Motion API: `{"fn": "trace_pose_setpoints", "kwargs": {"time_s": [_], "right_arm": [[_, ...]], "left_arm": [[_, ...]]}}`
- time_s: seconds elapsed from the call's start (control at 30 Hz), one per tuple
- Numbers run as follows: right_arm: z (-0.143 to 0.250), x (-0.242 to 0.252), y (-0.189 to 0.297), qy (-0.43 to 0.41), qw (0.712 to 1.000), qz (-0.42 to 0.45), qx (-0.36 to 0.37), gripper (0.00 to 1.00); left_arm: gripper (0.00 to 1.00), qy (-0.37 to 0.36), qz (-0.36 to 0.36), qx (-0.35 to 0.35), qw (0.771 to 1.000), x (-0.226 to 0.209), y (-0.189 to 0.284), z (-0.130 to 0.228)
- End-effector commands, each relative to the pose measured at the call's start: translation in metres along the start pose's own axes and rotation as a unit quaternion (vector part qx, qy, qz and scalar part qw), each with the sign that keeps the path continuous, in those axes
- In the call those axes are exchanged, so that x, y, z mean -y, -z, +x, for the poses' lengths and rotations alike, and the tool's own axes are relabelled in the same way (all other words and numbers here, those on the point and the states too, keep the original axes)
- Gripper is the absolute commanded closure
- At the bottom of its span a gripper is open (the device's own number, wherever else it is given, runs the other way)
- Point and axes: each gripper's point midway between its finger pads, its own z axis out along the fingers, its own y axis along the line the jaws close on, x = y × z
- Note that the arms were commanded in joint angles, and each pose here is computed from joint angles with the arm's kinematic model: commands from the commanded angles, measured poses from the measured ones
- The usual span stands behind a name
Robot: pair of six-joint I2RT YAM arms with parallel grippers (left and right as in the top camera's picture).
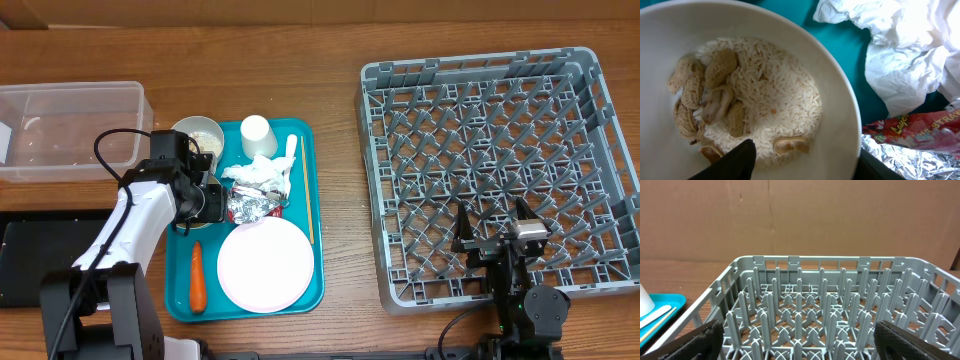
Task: Sort waste into correct bins and load items into the dishwasher rack
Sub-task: 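Lower the left gripper and grasp the front bowl's rim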
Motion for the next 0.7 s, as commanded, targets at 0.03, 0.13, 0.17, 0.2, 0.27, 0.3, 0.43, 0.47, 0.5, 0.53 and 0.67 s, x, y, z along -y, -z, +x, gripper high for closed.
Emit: {"fn": "trace_pose_setpoints", "kwargs": {"time_s": [0.03, 0.13, 0.17, 0.2, 0.27, 0.3, 0.43, 0.47, 0.5, 0.53, 0.67], "right_arm": [[0.002, 0.000, 0.000, 0.000, 1.000, 0.000, 0.002, 0.00], [0.002, 0.000, 0.000, 0.000, 1.000, 0.000, 0.002, 0.00], [0.002, 0.000, 0.000, 0.000, 1.000, 0.000, 0.002, 0.00], [0.002, 0.000, 0.000, 0.000, 1.000, 0.000, 0.002, 0.00], [0.002, 0.000, 0.000, 0.000, 1.000, 0.000, 0.002, 0.00], [0.002, 0.000, 0.000, 0.000, 1.000, 0.000, 0.002, 0.00], [0.002, 0.000, 0.000, 0.000, 1.000, 0.000, 0.002, 0.00], [0.002, 0.000, 0.000, 0.000, 1.000, 0.000, 0.002, 0.00], [0.002, 0.000, 0.000, 0.000, 1.000, 0.000, 0.002, 0.00], [0.002, 0.000, 0.000, 0.000, 1.000, 0.000, 0.002, 0.00], [0.002, 0.000, 0.000, 0.000, 1.000, 0.000, 0.002, 0.00]], "left_arm": [[0.44, -0.002, 0.010, -0.005, 1.000, 0.004, -0.003, 0.003], [0.44, -0.011, 0.013, -0.005, 1.000, 0.008, -0.003, 0.003], [0.44, -0.015, 0.013, -0.005, 1.000, 0.009, -0.003, 0.003], [0.44, -0.018, 0.013, -0.005, 1.000, 0.010, -0.003, 0.003], [0.45, -0.024, 0.015, -0.005, 1.000, 0.014, -0.003, 0.003], [0.45, -0.028, 0.015, -0.006, 0.999, 0.016, -0.004, 0.003], [0.44, -0.041, 0.001, -0.007, 0.999, 0.018, -0.004, 0.004], [0.44, -0.043, -0.002, -0.008, 0.999, 0.019, -0.004, 0.004], [0.45, -0.045, -0.005, -0.008, 0.999, 0.018, -0.005, 0.004], [0.45, -0.045, -0.011, -0.008, 0.999, 0.017, -0.005, 0.004], [0.50, -0.044, -0.013, -0.005, 0.999, 0.016, -0.005, 0.002]]}}
